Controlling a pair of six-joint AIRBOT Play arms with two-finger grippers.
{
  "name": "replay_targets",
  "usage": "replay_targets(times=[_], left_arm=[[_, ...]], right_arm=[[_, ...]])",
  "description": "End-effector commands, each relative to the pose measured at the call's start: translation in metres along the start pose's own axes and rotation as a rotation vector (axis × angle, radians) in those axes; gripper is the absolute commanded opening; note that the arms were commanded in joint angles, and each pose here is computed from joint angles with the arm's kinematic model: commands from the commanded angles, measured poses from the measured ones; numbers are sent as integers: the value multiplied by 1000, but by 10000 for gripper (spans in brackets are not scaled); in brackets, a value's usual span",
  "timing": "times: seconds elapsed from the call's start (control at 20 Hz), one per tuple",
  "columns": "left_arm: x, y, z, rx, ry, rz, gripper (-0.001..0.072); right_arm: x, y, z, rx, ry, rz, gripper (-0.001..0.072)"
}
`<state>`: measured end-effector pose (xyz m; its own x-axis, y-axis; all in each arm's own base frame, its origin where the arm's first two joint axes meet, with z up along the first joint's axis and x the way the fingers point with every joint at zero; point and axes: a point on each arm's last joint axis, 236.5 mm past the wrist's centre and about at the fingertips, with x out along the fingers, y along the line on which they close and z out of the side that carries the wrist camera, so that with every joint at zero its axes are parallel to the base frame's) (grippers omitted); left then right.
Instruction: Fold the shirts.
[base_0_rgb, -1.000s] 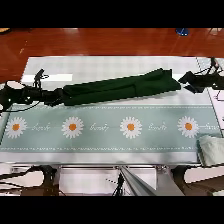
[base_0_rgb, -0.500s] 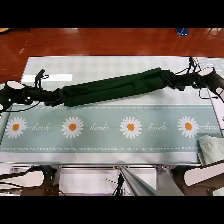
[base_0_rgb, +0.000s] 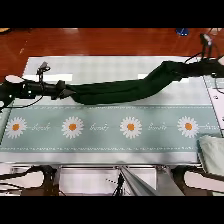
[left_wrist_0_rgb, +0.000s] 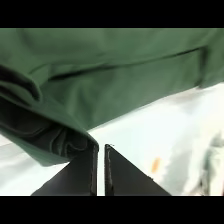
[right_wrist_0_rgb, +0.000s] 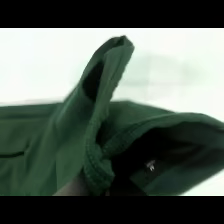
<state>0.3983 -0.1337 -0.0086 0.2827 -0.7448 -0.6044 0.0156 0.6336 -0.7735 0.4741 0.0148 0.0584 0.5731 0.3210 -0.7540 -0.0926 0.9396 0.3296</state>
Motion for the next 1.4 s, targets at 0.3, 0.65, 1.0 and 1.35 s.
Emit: replay_targets(times=[0.3,0.65,1.0,1.35], left_arm=[[5,3,-20,156,126,108,88],[16,-71,-17,51,89,-149,270],[117,-139,-64,120,89,-140,18],[182,-167,-124,38,153,-160,18]], right_arm=[[-88,4,-15,-161,34,-150,38],[-102,13,-21,-169,41,-139,38],[-134,35,-33,-207,41,-127,38],[-139,77,-51,-284,81,-90,38]])
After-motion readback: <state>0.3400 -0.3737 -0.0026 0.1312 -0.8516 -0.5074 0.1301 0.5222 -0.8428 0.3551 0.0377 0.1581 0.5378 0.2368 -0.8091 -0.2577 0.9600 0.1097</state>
